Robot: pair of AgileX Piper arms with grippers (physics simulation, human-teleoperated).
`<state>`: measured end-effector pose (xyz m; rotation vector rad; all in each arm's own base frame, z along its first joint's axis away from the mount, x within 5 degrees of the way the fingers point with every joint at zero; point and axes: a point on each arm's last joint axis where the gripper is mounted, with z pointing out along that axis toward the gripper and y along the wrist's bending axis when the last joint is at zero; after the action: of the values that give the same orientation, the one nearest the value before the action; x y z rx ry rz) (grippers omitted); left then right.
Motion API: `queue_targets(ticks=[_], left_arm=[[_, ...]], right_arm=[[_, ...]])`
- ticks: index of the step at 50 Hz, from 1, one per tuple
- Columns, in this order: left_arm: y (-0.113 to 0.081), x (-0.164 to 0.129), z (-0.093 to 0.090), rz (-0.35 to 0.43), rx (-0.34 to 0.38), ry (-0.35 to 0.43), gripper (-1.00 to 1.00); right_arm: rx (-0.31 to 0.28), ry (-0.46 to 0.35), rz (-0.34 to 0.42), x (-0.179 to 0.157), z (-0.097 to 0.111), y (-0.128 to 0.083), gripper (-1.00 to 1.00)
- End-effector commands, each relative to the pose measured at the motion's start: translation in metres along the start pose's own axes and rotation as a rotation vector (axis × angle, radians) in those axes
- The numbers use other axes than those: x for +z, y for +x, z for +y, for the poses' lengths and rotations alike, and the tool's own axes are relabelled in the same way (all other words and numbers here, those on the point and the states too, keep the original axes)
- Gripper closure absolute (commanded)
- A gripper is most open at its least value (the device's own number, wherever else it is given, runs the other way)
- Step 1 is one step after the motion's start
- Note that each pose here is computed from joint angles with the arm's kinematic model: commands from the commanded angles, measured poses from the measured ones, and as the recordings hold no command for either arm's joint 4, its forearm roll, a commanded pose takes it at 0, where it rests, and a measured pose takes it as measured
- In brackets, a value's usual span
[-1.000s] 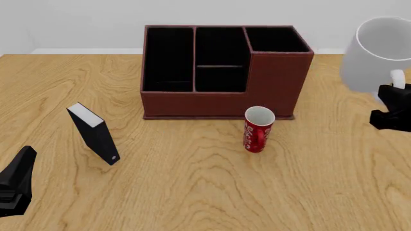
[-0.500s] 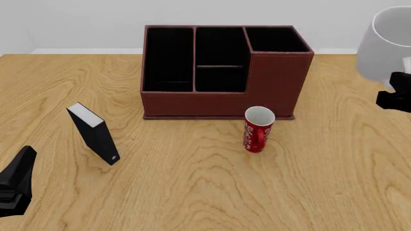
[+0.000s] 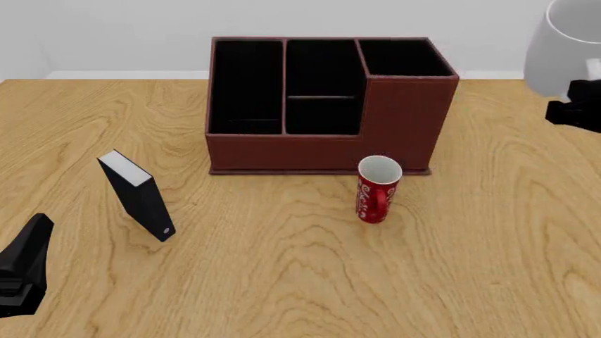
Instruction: Pick up the white mug and place it to the right of the caddy.
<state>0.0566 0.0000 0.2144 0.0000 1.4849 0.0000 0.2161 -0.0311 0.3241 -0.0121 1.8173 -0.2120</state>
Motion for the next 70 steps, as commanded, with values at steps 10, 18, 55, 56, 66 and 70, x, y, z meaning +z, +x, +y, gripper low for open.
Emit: queue_targets(ticks=[10, 18, 55, 56, 66, 70], left_arm=[[0.000, 0.000, 0.000, 0.000, 0.000, 0.000, -1.00], [0.000, 0.000, 0.000, 0.000, 0.000, 0.000, -1.00], [0.000, 0.000, 0.000, 0.000, 0.000, 0.000, -1.00], [0.000, 0.000, 0.000, 0.000, 0.000, 0.000, -1.00], [0.000, 0.000, 0.000, 0.000, 0.000, 0.000, -1.00], [0.000, 0.000, 0.000, 0.000, 0.000, 0.000, -1.00]], right_arm=[[0.030, 0.005, 0.002, 0.034, -0.003, -0.008, 1.00], [0.034, 0.013, 0.010, 0.046, -0.005, -0.009, 1.00], [0.070, 0.008, 0.074, 0.111, -0.006, 0.002, 1.00], [0.068, 0.008, 0.079, 0.113, -0.005, 0.003, 1.00], [0.081, 0.004, 0.086, 0.128, -0.005, 0.003, 1.00], [0.080, 0.005, 0.090, 0.134, -0.005, 0.004, 1.00]])
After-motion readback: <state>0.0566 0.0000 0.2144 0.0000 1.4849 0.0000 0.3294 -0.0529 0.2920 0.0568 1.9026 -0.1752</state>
